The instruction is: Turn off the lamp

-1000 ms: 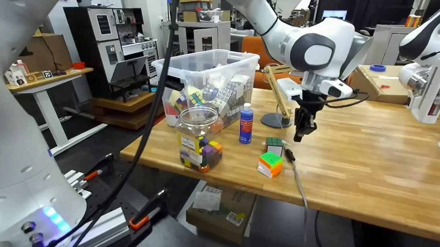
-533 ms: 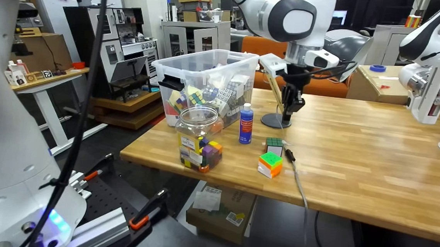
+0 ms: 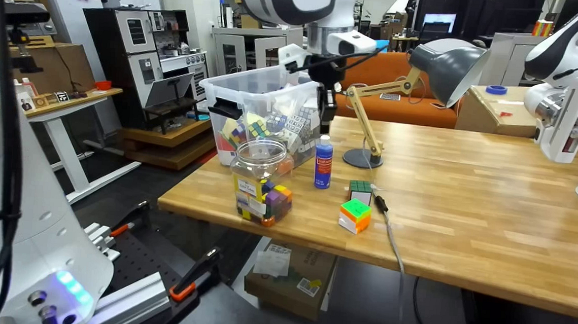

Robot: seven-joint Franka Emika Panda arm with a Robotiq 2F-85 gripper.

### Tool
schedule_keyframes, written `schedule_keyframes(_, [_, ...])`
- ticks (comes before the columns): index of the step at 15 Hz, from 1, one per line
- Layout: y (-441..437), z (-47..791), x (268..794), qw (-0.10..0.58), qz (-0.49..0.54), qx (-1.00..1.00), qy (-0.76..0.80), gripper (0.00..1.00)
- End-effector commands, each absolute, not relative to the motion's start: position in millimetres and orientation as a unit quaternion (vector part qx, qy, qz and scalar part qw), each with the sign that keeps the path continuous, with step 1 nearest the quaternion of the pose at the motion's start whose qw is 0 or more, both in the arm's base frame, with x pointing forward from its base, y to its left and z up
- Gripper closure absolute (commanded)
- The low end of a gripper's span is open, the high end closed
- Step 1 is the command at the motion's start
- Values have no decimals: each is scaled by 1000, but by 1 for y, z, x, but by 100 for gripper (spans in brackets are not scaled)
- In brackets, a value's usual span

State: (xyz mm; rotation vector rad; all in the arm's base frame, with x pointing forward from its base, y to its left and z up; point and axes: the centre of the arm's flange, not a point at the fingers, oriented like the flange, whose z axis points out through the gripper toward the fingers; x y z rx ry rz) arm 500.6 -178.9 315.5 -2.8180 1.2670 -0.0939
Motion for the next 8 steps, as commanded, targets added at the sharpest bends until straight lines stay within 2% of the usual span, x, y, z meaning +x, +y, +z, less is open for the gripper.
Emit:
schedule_keyframes(1, [-131,328,459,61,-50,-902,425,68])
schedule_keyframes(2, [-146,322,482,41,-32,-909,414,87])
schedule_keyframes(3, [-134,324,474,49,-33,-908,415,79])
schedule_keyframes(5, [-131,328,466,54,-37,-906,418,68])
schedule_keyframes(8, [-134,326,465,54,-39,-904,422,68])
